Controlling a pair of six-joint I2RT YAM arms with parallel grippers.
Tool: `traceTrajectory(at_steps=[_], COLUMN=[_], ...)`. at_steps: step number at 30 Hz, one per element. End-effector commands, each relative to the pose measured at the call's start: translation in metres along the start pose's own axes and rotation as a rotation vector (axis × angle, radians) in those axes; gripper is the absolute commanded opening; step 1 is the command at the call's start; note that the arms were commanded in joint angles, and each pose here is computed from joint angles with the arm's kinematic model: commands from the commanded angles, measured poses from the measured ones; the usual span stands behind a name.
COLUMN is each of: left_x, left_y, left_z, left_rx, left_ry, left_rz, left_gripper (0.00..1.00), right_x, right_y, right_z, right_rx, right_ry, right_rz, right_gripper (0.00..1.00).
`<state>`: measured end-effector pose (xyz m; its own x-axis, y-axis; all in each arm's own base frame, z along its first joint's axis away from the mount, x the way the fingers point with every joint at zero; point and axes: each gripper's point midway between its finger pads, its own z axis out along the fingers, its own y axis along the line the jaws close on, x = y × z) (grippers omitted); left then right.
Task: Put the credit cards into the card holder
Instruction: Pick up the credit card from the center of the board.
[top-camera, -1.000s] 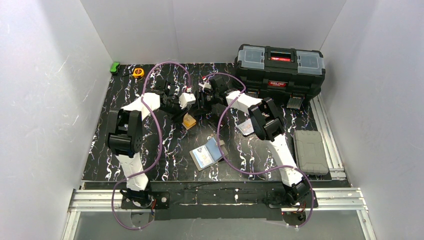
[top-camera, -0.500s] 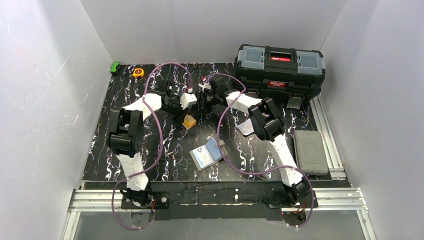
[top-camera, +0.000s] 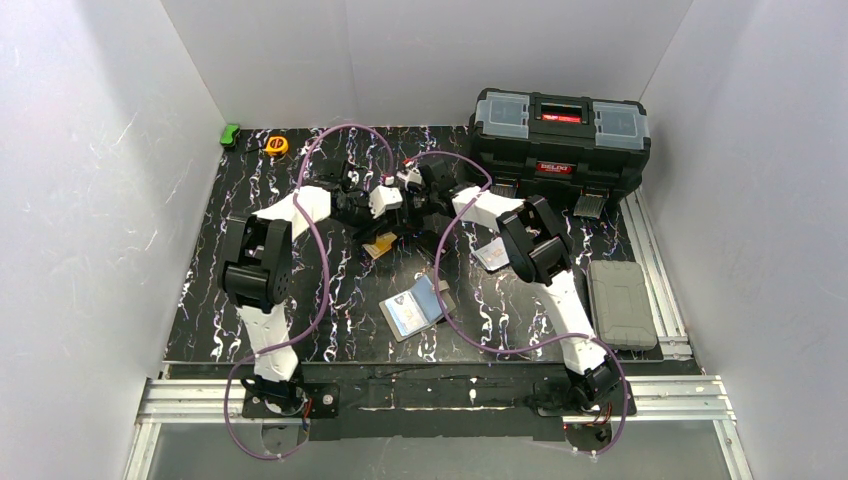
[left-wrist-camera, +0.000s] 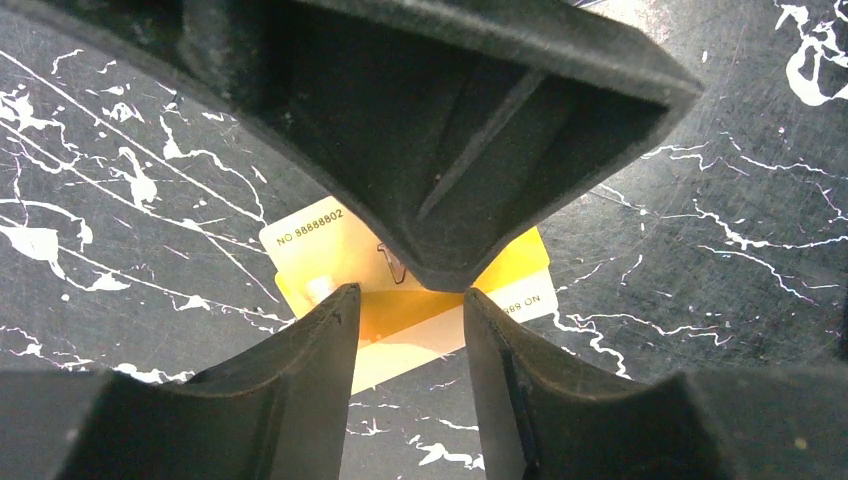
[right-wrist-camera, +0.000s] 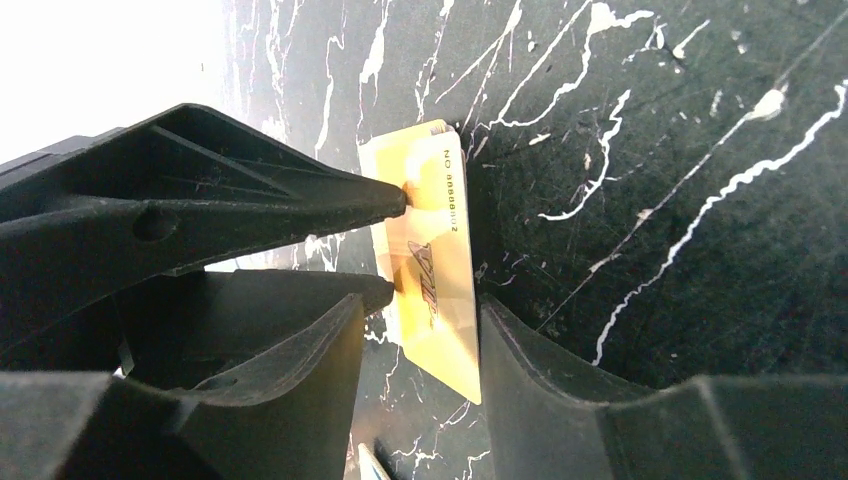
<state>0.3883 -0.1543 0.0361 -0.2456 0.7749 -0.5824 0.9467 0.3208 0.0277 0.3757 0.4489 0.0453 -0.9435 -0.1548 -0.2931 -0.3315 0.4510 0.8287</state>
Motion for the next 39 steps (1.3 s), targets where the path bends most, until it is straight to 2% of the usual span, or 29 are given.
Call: traceTrajectory(at_steps=[1,5,13,23,32,33,37,39], left_x=[0.007,0.004,0.006,0.005,-0.025,-0.043,-0.068,-0.08], left_y=[-0.006,-0.005,-0.006,-0.009,-0.008,-0.012,-0.02,-0.025], left_z=[0.014,0.014,0.009,0.0,-0.047,-0.077,-0.11,-0.126], left_rx=[0.035,0.031,0.019,0.012,0.004,0.026,0.098,0.146], left_ry=[0.026,0.022,0.033,0.048,-0.014,-0.082,-0.184,-0.244], left_rz=[-0.002,-0.001,-0.014,-0.035,-0.167,-0.255,-0.351,-0.397], left_gripper=[0.41,0.41,0.4,0.41,0.43,0.47,0.53,0.67], right_x=[0.003,0.003,-0.001,-0.005,-0.011,-0.009,-0.003,-0.001], right_y=[-0.021,-0.026,-0.027,-0.03,-0.004,0.015,0.046,0.07], right_z=[-0.009,-0.014,-0.023,-0.04,-0.055,-0.068,-0.09,-0.104], right_rx=[0.086,0.109,0.123,0.143,0.097,0.064,-0.015,-0.073], right_ry=[-0.023,-0.04,-0.075,-0.115,-0.134,-0.137,-0.133,-0.147], right_rz=[0.036,0.041,0.047,0.052,0.01,-0.035,-0.111,-0.173], right_gripper=[0.52,0.5,0.27,0.12,0.01,0.01,0.01,0.01])
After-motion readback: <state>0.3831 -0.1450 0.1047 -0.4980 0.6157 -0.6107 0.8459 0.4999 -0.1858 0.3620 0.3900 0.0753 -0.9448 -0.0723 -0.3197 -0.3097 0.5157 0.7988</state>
